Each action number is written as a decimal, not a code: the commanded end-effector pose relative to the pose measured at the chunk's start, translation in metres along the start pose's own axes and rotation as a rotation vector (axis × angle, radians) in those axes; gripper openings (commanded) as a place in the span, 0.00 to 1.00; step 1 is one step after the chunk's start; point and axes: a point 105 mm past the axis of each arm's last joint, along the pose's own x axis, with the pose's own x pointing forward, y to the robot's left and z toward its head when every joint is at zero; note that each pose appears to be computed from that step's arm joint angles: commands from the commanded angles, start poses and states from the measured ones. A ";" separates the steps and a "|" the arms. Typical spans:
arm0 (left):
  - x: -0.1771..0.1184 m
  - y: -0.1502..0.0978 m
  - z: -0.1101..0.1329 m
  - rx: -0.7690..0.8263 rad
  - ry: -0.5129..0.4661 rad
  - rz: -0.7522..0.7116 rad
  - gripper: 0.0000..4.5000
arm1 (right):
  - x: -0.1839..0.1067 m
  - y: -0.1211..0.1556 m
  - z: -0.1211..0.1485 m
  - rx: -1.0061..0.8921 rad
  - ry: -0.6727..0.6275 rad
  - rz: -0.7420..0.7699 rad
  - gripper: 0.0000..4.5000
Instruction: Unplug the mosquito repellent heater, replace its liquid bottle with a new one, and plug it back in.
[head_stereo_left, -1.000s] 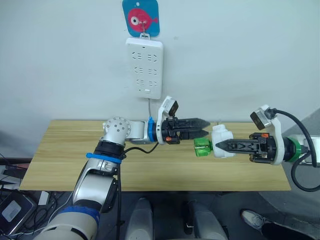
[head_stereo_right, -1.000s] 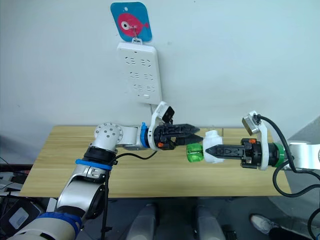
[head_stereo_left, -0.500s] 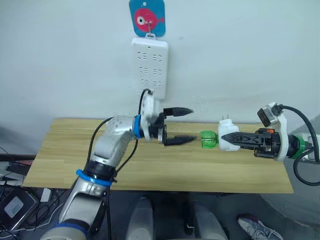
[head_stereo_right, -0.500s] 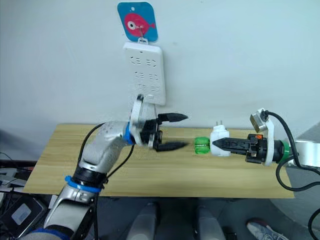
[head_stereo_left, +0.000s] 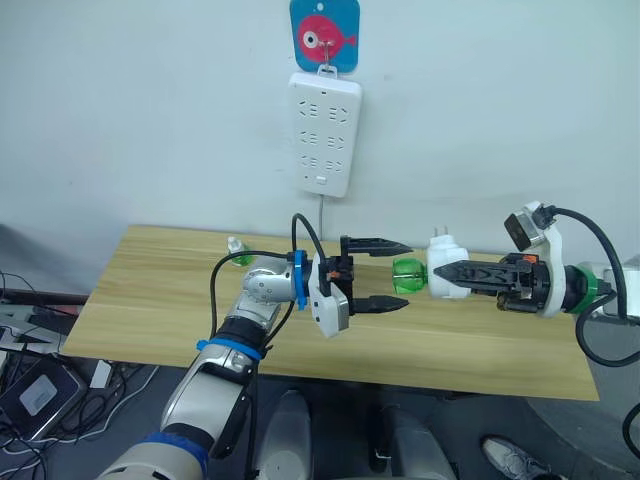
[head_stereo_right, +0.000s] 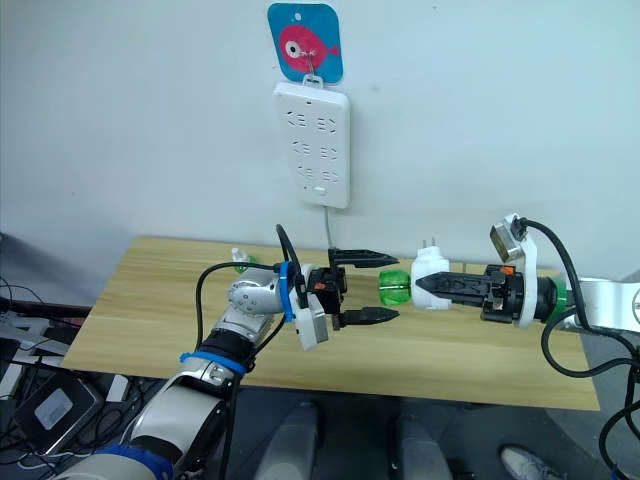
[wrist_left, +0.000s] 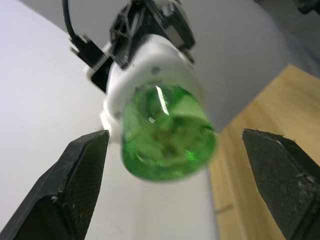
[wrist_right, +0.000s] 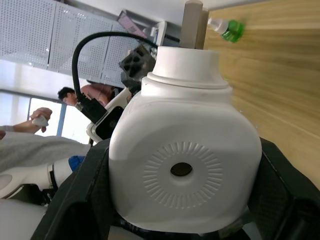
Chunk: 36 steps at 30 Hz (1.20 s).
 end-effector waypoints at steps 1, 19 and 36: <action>0.003 0.005 0.006 0.072 -0.034 0.026 0.99 | 0.001 0.012 0.000 -0.040 0.003 0.038 0.67; 0.009 -0.001 0.007 -0.123 -0.056 0.035 0.51 | -0.001 0.011 -0.001 -0.031 -0.004 0.033 0.67; -0.019 0.007 0.022 -2.237 -0.109 -0.209 0.51 | 0.001 0.011 -0.017 -0.028 0.083 0.013 0.67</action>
